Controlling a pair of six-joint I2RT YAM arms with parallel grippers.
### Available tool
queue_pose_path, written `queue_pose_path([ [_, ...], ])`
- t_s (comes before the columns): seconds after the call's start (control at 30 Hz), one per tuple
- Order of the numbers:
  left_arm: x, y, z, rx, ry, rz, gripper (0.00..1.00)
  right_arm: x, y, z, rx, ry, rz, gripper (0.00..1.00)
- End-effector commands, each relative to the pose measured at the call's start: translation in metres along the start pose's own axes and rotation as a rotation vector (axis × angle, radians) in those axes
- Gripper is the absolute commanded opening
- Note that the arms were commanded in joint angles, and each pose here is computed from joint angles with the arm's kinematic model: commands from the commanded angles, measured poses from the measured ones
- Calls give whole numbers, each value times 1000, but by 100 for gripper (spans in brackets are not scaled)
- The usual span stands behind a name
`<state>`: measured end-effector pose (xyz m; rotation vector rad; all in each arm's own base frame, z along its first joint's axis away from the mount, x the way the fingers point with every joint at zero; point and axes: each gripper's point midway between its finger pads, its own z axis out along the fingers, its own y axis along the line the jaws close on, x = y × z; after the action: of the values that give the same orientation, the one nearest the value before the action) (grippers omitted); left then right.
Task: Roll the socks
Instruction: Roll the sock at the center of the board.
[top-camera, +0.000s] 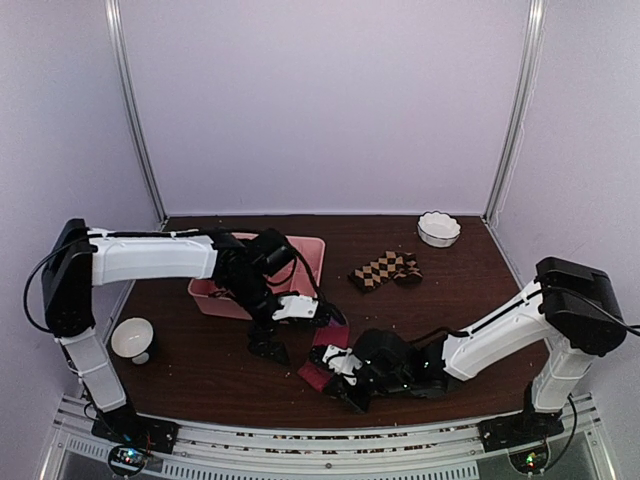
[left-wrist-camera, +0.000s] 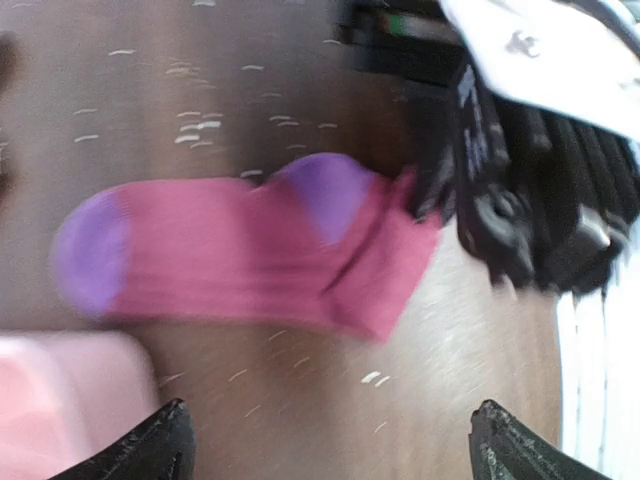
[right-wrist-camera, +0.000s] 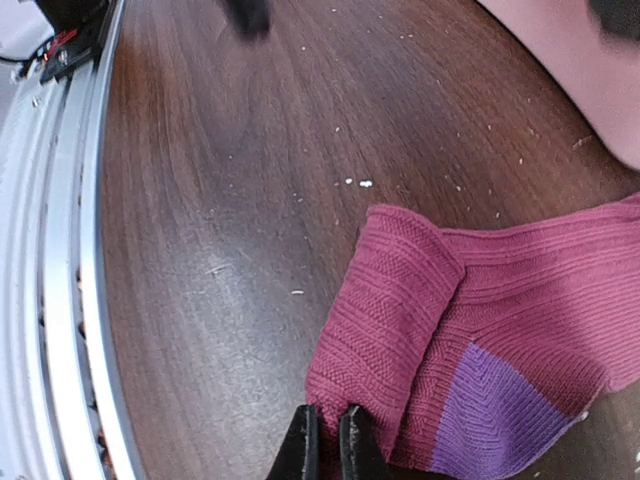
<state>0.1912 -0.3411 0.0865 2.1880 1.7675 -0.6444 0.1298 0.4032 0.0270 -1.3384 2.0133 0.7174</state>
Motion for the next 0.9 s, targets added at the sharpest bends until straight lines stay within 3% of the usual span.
queue_pose_path([
  [0.0, 0, 40, -45, -287, 60, -38, 98, 75, 7, -4, -71, 235, 241, 0],
  [0.07, 13, 51, -61, -353, 51, -117, 98, 74, 9, -2, -94, 232, 299, 0],
  [0.13, 45, 81, -72, -459, 54, -305, 98, 71, 10, 0, -113, 226, 343, 0],
  [0.23, 58, 63, -69, -193, -32, -346, 98, 66, 7, 1, -133, 200, 425, 0],
  [0.43, 25, 9, -56, -183, -101, -11, 97, 67, -2, 3, -176, 178, 585, 0],
  [0.6, 11, -44, -10, -41, -49, 214, 85, 71, -9, 5, -215, 172, 693, 0],
  [0.87, -6, -32, 41, -108, 32, 339, 81, 78, -17, 4, -249, 147, 805, 0],
])
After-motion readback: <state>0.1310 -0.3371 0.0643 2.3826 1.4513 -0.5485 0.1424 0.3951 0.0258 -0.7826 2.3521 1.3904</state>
